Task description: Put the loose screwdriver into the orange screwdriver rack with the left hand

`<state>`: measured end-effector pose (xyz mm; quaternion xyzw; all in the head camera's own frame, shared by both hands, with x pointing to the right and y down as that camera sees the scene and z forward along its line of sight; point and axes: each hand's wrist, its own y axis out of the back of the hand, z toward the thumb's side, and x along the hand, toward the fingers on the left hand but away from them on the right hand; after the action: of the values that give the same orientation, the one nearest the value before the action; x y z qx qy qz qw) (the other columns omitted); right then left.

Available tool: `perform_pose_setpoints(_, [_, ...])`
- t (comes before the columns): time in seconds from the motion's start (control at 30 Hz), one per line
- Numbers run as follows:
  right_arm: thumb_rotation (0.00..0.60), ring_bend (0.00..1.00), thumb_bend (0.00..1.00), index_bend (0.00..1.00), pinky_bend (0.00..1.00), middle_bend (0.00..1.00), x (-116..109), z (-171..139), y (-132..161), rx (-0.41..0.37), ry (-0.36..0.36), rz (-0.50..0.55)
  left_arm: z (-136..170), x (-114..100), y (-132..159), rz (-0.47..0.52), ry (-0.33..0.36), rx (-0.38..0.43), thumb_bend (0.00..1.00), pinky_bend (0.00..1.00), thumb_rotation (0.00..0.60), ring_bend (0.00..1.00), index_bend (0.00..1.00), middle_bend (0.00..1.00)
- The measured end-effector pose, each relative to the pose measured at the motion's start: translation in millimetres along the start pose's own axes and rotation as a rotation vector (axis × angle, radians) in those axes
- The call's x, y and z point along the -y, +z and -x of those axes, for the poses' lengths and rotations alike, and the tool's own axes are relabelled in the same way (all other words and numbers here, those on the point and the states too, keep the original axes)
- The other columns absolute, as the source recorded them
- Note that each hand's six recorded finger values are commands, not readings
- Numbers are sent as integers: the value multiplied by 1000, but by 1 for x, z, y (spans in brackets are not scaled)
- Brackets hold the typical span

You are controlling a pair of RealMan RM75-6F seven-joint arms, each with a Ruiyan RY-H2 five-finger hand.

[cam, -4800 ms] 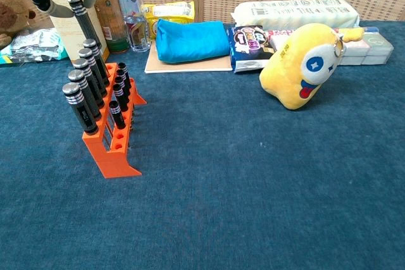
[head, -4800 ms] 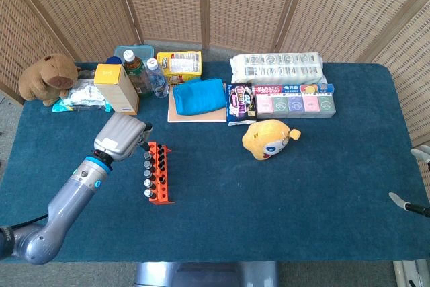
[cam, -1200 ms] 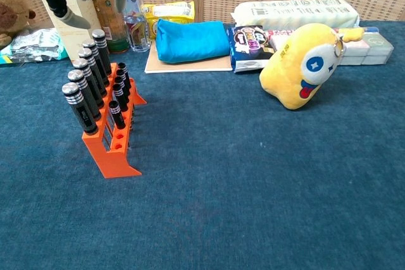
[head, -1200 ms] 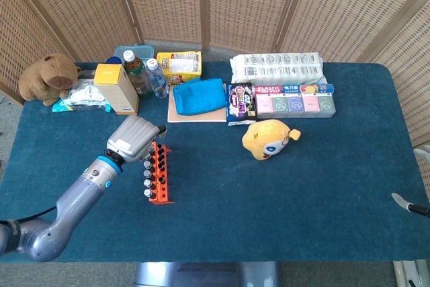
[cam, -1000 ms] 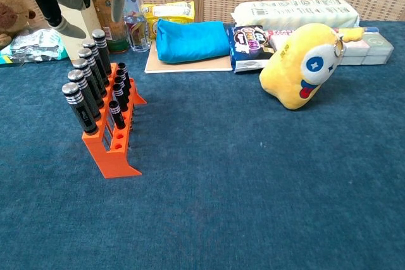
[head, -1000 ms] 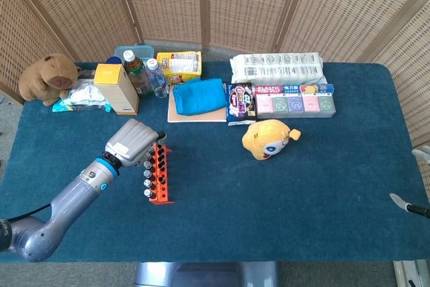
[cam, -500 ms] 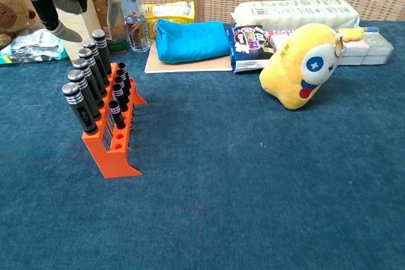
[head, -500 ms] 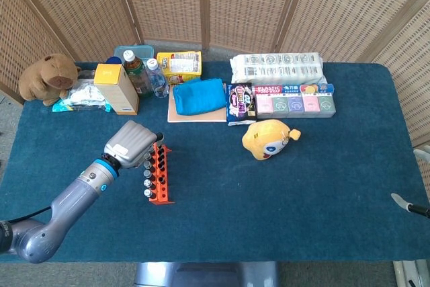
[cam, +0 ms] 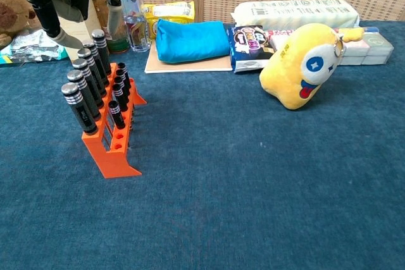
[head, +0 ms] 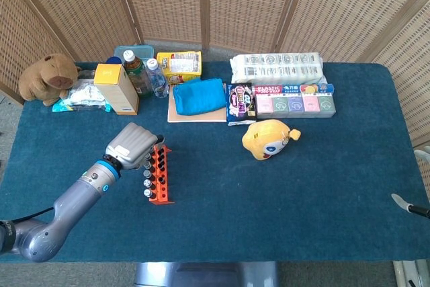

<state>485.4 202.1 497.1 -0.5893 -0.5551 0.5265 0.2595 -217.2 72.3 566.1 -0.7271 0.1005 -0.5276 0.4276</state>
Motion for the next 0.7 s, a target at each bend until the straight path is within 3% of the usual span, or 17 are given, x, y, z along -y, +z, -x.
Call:
perform_pose_setpoints(0.37, [600,79,48,175,222,114,1,0,0,2,2,-1,4,3,-8,4,-19,-27,280,1000,600,936,408,959])
perform_pose_setpoints(0.7, [600,79,49,175,223,114,2,0,0,3,4,-4,6,-2,-14,11,6,-38,279,1000,600,935,408,959])
